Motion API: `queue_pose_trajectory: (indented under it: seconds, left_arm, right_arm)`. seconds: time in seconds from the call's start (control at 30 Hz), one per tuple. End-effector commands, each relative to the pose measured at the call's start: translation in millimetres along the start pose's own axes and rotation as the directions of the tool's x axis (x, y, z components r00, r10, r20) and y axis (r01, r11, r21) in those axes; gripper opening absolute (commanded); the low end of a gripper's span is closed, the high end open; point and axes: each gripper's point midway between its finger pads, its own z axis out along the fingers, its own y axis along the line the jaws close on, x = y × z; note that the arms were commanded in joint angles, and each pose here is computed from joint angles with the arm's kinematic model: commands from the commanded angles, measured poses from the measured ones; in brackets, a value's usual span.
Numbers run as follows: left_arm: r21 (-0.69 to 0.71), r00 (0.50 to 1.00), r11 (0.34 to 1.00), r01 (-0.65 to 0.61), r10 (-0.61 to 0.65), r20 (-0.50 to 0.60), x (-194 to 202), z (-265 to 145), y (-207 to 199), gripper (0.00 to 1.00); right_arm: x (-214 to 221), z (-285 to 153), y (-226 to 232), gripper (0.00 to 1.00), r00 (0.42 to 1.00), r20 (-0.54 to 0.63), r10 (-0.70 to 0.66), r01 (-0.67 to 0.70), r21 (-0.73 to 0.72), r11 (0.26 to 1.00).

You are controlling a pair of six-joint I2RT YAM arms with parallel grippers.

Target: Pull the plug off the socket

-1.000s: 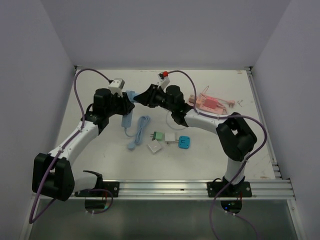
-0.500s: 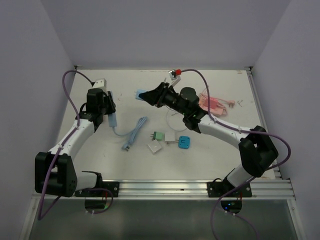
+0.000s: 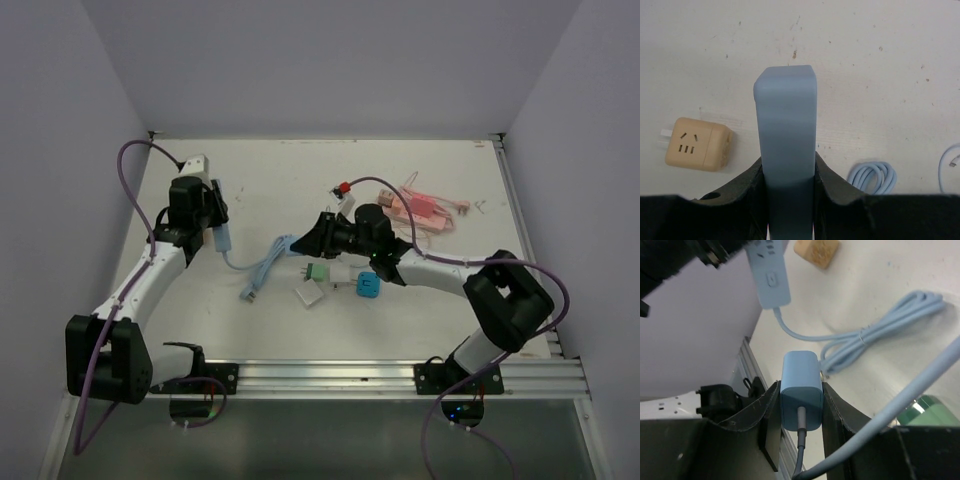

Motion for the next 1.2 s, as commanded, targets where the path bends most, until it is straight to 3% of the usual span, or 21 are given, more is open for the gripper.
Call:
queue_pose_trajectory:
  seconds: [0.0, 0.5, 0.63, 0.9, 1.17]
  left_arm:
    - [0.029, 0.996, 1.0, -0.004, 0.002, 0.094, -28.9, -6.8, -6.8, 0.0]
    - [0.04, 0.994, 0.999, -0.028, 0.023, 0.103, -28.4, -10.3, -7.4, 0.0]
    - [0.04, 0.994, 0.999, -0.034, 0.029, 0.106, -29.2, -10.6, -7.3, 0.0]
    - [0.034, 0.995, 0.998, -0.051, 0.048, 0.086, -27.9, -5.0, -7.2, 0.0]
    - [-0.096, 0.985, 0.994, -0.059, 0.073, 0.156, -81.6, 3.9, 3.5, 0.0]
  right_arm:
    - [25.6, -1.3, -11.8, 0.0, 0.995, -0.097, -0.005, 0.006, 0.003, 1.0]
    - [-15.1, 19.1, -110.7, 0.01, 0.994, -0.064, 0.083, -0.073, 0.148, 0.986]
    - [-4.1, 13.7, -131.3, 0.15, 0.989, -0.117, 0.086, -0.058, 0.223, 0.973]
    - [14.2, 11.5, -139.6, 0.36, 0.976, -0.179, 0.12, -0.078, 0.226, 0.971]
    - [20.0, -5.2, -131.0, 0.7, 0.97, -0.221, 0.1, -0.045, 0.243, 0.969]
